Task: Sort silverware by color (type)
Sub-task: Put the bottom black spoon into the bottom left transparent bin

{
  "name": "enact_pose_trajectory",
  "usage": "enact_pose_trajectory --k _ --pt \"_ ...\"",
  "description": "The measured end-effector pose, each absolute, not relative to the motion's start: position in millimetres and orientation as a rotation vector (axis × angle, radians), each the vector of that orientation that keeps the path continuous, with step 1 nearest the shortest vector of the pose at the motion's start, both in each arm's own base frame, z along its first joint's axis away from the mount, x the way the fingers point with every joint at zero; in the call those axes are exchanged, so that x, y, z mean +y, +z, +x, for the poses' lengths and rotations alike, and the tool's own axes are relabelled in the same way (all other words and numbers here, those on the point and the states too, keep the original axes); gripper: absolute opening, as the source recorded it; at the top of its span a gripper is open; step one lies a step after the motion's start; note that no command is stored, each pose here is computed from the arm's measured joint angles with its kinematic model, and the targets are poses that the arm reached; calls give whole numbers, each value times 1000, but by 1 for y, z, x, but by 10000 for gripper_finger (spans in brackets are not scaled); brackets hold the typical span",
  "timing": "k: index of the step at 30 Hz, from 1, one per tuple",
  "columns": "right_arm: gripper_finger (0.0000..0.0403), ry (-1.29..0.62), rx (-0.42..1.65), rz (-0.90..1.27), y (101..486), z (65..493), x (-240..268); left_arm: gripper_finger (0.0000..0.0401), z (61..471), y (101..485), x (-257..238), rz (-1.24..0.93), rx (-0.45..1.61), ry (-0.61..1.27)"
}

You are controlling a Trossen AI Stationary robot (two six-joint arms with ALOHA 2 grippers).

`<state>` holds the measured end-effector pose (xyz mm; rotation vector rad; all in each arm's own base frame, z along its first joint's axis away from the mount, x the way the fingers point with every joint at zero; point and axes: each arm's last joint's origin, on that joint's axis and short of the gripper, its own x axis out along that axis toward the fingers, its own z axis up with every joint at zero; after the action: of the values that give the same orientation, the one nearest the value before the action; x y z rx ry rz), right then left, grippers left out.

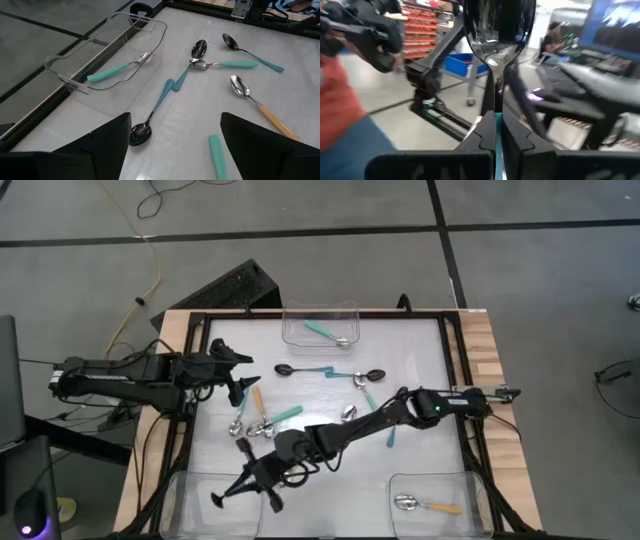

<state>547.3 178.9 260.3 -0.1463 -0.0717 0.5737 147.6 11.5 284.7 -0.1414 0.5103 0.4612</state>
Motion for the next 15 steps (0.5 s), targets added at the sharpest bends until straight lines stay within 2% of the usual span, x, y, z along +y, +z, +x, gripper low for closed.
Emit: enact_pose_trajectory --k 6,15 --pt "29 622 -12 -49 235 559 184 293 148 285 12 -145 510 463" --pt "29 687 41 16 233 560 175 293 148 285 12 -146 510 463"
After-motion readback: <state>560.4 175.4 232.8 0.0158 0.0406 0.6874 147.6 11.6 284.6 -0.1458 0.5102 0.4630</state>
